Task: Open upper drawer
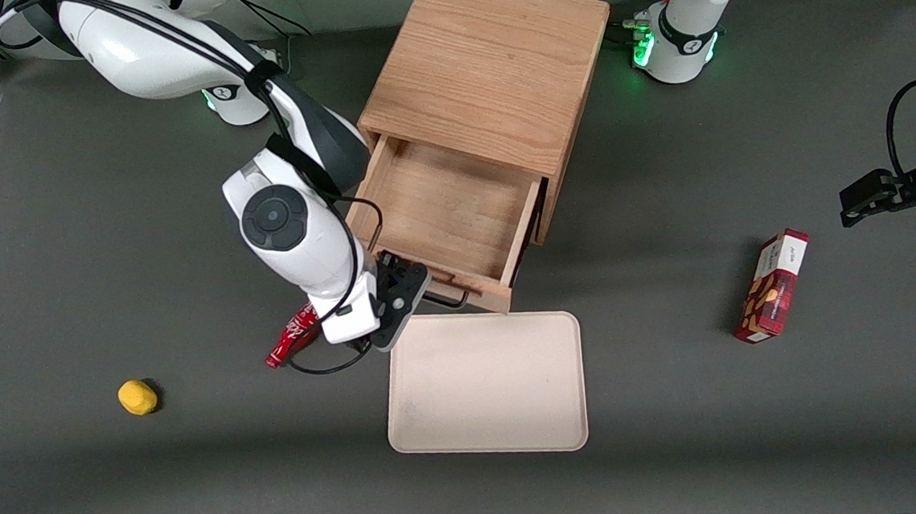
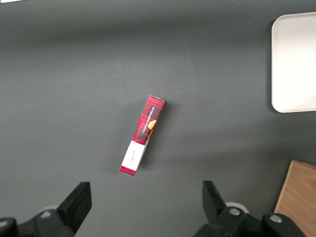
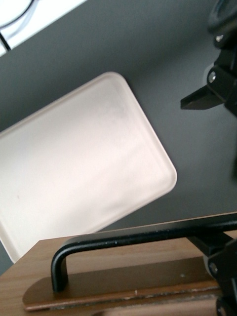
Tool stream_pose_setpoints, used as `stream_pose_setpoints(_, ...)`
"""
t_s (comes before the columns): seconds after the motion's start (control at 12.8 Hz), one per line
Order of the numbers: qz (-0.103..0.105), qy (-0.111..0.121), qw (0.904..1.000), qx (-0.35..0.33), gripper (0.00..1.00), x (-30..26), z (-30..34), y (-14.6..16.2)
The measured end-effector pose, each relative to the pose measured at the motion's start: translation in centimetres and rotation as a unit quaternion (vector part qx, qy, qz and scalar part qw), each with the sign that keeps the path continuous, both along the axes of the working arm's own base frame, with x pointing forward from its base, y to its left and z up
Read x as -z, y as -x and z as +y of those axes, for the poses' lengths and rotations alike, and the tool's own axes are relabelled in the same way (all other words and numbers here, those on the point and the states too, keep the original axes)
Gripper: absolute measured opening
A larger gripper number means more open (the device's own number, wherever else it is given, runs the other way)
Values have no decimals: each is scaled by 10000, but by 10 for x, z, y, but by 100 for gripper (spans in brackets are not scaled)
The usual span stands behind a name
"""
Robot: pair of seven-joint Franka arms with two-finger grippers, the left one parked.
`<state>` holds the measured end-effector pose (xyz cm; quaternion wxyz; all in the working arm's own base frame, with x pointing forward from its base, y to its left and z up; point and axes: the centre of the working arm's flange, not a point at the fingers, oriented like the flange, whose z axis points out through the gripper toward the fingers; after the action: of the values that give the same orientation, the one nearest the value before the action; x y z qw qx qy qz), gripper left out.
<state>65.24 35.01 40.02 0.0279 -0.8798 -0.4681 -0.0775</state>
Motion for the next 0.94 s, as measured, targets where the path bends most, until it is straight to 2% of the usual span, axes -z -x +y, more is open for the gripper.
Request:
stream_pose_setpoints(0.16,-53,-70,9999,126,100,0,-13,-11)
stream_pose_setpoints(0.55,64,-401,9984,388,100,4,-24,-22)
stream_pose_setpoints(0.78,225,-746,9951,606,100,1,-27,-26)
stream_pose_setpoints(0.94,226,-1051,9914,752,100,-15,-30,-32)
